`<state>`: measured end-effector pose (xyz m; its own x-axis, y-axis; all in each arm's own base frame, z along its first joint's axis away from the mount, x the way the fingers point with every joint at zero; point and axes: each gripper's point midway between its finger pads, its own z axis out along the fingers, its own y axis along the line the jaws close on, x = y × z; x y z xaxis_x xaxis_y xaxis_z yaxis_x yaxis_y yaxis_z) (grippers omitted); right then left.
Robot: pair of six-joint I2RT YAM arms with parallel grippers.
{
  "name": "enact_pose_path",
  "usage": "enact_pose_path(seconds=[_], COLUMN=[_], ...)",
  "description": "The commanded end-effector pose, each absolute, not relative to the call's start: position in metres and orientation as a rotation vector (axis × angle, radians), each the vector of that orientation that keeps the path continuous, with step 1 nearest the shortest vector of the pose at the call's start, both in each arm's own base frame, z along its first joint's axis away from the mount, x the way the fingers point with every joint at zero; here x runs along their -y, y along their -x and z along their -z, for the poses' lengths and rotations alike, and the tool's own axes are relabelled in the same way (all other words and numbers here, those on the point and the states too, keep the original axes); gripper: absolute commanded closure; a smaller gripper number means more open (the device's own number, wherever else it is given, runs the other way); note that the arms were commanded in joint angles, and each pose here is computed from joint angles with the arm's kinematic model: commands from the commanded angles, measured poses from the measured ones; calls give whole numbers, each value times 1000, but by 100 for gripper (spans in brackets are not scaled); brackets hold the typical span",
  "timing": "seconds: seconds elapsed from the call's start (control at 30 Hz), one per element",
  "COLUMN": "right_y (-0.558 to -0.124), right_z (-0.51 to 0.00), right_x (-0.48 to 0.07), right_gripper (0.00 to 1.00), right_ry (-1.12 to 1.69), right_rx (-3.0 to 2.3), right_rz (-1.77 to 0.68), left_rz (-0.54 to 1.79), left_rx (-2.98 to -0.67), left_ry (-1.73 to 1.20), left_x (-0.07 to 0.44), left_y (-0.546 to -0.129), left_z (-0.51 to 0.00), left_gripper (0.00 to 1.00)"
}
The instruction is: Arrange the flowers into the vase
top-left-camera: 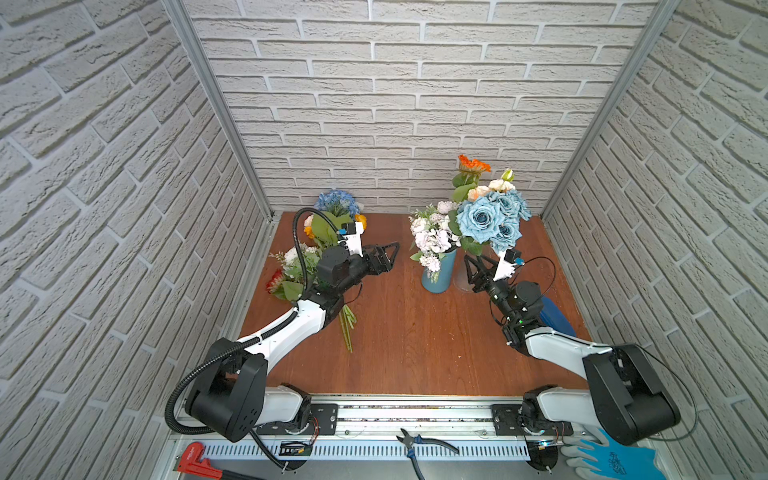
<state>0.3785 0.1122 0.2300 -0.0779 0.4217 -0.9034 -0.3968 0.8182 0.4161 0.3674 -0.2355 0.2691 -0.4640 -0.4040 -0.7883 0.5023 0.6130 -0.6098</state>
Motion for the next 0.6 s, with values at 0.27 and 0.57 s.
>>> enact_pose_path(seconds=[0.27, 0.57], right_y=[-383, -411], right_z=[-292, -297], right_x=[-116, -114], right_gripper=[42, 56], right_ry=[80, 81], right_rx=[-1265, -1261], right_rz=[-753, -779], left_rz=[1033, 1031], left_rx=[-1741, -1744], left_ry=[-119, -130], left_x=[245, 251], left_y=[-376, -376], left_z=[-280, -279], left_gripper=[2, 2])
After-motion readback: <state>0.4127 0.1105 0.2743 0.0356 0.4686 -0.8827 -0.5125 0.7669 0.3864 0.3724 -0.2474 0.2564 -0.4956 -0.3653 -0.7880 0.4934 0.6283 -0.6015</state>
